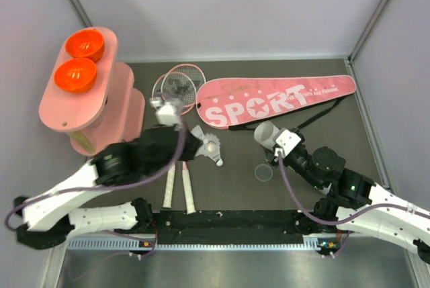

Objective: Pack up the badminton gear

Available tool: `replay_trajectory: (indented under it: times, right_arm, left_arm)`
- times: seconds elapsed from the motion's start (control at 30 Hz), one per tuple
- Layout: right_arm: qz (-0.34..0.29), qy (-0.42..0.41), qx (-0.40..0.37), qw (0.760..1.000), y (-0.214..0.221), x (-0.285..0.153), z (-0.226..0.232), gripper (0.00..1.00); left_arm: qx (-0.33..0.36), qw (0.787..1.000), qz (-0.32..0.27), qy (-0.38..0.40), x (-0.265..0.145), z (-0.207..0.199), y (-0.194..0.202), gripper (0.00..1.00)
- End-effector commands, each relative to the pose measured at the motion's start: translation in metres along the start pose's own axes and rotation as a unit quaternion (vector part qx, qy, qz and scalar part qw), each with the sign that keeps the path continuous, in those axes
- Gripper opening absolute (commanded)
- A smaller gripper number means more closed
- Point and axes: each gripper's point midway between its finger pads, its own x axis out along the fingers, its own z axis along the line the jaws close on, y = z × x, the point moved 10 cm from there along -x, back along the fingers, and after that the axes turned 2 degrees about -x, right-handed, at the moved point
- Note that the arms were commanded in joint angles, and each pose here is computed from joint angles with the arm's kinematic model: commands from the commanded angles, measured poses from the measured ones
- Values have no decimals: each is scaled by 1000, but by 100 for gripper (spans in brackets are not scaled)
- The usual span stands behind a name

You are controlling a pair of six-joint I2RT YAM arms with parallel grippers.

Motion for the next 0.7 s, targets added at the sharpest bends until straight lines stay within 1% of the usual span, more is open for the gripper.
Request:
replay_trajectory:
  times: [0.0,0.03,0.07,0.13,0.17,0.2,0.23,0.3,0.37,0.47,0.67]
  right_arm:
    - [-52,-111,-10,992,-11,8,18,47]
    - [-69,-150,-11,986,-15,9,24,47]
    - [-76,-166,-16,983,-17,10,27,47]
    - [-88,-206,-23,974,-20,14,35,47]
    - [-93,-215,-27,972,-23,15,35,47]
    - [-94,-234,-29,967,-24,18,40,47]
    - [-97,-243,-31,965,-26,20,41,47]
    - [-103,-262,-33,959,-32,23,44,47]
    - [-110,-269,-32,956,-37,24,44,46]
    - [-125,-276,-26,953,-42,24,45,45]
    - [-163,-277,-10,947,-50,18,43,45]
  left_arm:
    - [-30,978,-110,173,-62,3,-35,0]
    - [-29,969,-133,206,-79,8,-41,0]
    - [-29,960,-139,241,-90,5,-46,0]
    - [-18,948,-143,283,-100,-3,-52,0]
    - [-9,940,-130,315,-107,-8,-54,0]
    - [-4,936,-123,329,-108,-12,-54,0]
    - [-3,929,-123,348,-107,-19,-55,0]
    - [6,920,-105,377,-101,-24,-48,0]
    - [0,921,-100,378,-93,-28,-45,0]
    - [1,913,-93,398,-88,-32,-41,0]
    - [3,912,-72,403,-74,-40,-35,0]
